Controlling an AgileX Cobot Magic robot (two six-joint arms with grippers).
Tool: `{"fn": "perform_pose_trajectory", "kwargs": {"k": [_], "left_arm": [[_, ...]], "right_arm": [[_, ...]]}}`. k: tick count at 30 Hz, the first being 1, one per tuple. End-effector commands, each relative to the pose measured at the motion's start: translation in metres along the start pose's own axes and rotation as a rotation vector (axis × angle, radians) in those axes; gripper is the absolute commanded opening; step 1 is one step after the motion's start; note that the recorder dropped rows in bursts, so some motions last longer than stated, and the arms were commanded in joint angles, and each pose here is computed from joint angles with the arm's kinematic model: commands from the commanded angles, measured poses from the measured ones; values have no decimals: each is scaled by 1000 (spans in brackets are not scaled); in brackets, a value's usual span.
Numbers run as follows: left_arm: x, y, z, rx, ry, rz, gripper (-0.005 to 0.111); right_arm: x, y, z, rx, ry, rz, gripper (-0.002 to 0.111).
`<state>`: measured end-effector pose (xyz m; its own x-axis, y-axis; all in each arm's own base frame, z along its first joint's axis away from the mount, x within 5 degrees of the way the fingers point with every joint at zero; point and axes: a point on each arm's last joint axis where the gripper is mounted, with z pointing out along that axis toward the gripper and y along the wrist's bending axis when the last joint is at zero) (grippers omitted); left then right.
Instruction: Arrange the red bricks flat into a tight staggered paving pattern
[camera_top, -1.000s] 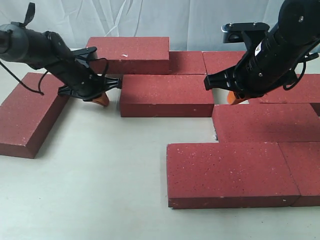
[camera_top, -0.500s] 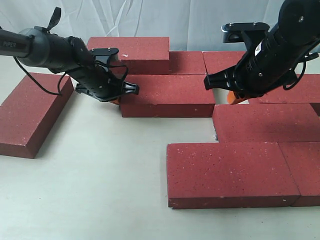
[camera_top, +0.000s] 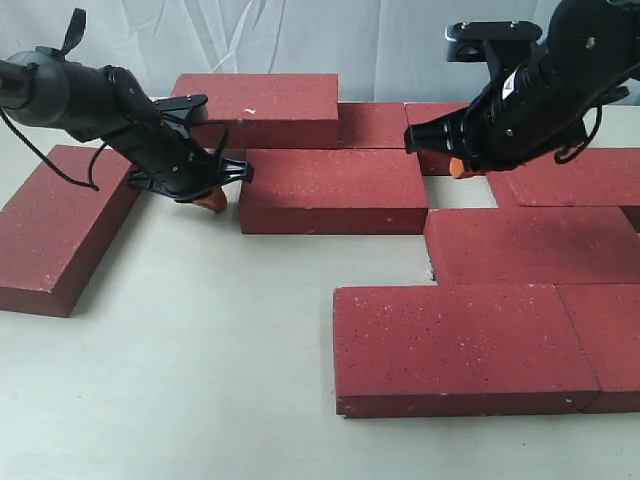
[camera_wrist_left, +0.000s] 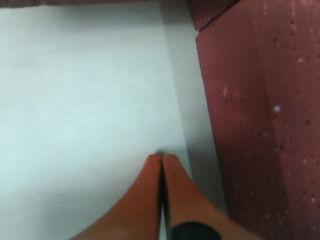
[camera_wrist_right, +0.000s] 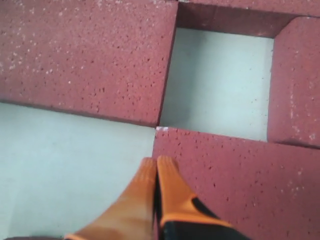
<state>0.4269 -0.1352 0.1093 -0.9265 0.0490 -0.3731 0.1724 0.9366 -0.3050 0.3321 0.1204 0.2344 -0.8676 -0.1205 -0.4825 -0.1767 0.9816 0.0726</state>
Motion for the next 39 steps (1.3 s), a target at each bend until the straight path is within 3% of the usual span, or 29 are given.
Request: {"fn": "perform_pose_trajectory", "kwargs": {"k": [1,7,19,39], "left_arm": [[0,-2,-3,17,51,1,0],[-16,-4,-16,-45,72,-20,0],[-23,-41,-16,-12,13,53,0],[-26,-44,-15,2,-19,36,0]], "right_arm": [[-18,-8,17,26,6,40,-1],[-36,-29,42,25,37,145,-1],[-37,-33,99,2,33,205,-1],[-31,-21,118,-108,57,247,-1]]}}
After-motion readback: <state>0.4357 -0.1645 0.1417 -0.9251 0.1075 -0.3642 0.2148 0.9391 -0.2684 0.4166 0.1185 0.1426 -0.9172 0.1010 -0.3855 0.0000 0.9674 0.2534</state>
